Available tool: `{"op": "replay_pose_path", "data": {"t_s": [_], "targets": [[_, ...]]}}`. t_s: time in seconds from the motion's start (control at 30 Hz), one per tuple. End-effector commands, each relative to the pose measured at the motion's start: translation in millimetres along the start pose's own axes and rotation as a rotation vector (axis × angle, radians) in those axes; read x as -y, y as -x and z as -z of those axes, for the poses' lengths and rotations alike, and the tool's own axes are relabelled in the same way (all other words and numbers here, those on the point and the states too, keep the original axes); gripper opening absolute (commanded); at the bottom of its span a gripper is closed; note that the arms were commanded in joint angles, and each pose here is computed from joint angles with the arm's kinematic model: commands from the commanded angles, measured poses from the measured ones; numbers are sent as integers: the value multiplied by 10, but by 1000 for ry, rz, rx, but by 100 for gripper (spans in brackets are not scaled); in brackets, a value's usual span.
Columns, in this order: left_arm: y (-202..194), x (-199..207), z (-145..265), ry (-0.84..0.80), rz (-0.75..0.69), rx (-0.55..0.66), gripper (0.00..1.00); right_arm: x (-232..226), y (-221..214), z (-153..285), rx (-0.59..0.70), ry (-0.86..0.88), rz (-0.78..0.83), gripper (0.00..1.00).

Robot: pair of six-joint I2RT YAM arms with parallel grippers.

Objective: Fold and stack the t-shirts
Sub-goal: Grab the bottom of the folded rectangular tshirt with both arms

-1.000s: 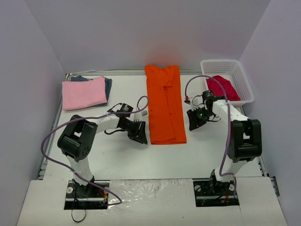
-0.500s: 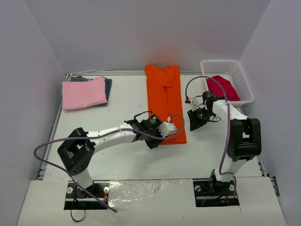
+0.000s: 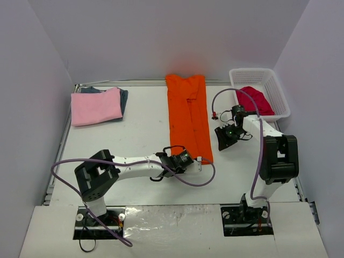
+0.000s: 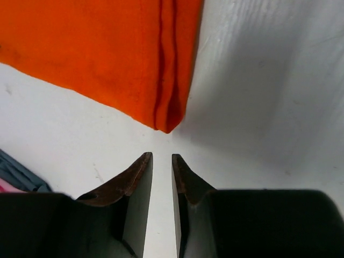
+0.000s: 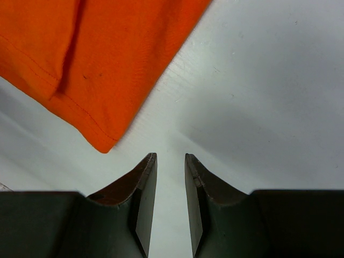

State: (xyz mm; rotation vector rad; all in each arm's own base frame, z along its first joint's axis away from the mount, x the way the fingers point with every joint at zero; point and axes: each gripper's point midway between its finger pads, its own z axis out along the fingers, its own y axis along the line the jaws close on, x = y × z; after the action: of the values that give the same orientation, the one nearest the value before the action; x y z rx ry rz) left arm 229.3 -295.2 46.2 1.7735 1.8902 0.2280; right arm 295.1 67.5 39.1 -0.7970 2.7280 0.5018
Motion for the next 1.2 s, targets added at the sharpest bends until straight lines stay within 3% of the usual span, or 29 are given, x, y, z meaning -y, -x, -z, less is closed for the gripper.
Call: {"op": "replay_pose_path", "data": {"t_s": [0.0,0.27,0.6,1.17], "targets": [[42,-280,79,129,-27,8,20,-5,-61,29,-18,-9,1,24],[84,-139,114,65,-20,56,21,8,-76,16,-27,-13,-3,25],[240,-65,315,-37,-15,99,43,34,-112,-25,-49,-15,-13,27],[293,38,-3,5,-76,75,43,15,-124,-23,-50,-12,-5,29]]}}
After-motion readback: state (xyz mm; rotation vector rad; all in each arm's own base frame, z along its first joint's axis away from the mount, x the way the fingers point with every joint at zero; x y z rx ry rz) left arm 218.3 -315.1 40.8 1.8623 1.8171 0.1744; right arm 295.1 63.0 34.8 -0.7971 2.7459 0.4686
